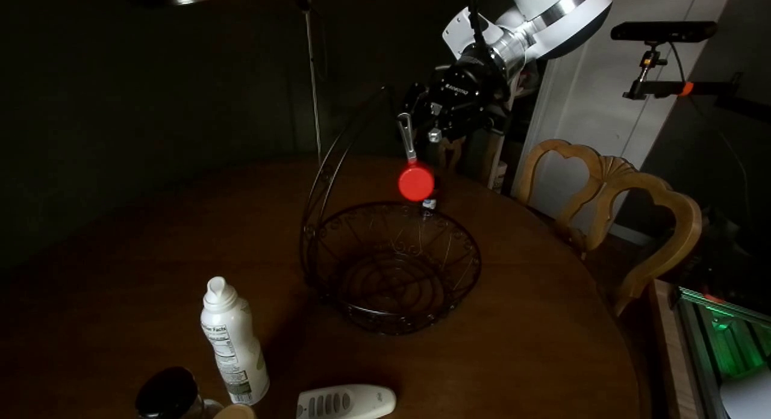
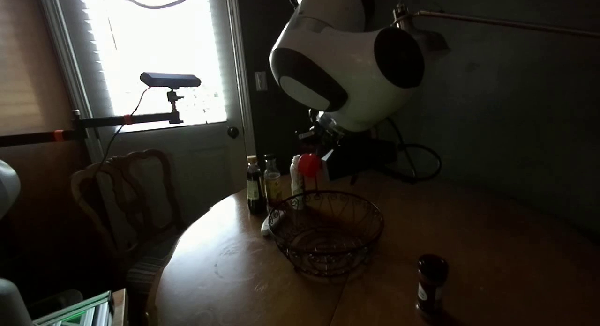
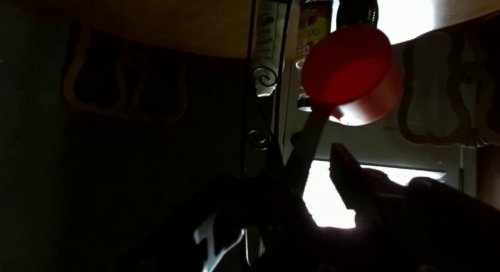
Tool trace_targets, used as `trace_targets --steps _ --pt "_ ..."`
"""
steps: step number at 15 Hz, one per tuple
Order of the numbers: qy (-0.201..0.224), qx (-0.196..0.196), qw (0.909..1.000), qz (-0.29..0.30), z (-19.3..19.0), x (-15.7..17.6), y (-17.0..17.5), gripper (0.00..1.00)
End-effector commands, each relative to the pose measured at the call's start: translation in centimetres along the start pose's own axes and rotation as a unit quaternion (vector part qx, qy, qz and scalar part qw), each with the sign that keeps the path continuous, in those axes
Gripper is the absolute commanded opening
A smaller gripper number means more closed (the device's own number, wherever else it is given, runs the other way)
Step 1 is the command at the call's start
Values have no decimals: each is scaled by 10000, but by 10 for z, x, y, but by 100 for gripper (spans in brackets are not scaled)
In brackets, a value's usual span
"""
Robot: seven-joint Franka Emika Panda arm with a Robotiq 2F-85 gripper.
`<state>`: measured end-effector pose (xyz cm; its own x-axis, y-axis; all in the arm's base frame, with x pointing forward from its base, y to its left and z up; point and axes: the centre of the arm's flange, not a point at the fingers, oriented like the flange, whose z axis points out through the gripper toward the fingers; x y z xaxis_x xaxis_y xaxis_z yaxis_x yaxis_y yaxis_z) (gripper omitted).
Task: Unhook the measuring cup from where it is hanging
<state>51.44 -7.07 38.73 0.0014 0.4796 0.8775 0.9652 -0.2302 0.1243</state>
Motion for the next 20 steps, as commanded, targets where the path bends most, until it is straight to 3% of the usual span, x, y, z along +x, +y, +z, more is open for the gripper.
trace_targets --steps 1,3,6,7,13,20 --pt "154 148 9995 -242 -8 -4 5 40" --pt "187 166 9993 -279 -10 -4 7 38" --pt "131 142 9994 -280 -10 -4 10 27" --pt "123 138 9994 -284 -10 -3 10 19" --pt "-4 92 9994 -346 -14 2 10 17" --pt "-329 -50 9985 -438 -20 16 10 0"
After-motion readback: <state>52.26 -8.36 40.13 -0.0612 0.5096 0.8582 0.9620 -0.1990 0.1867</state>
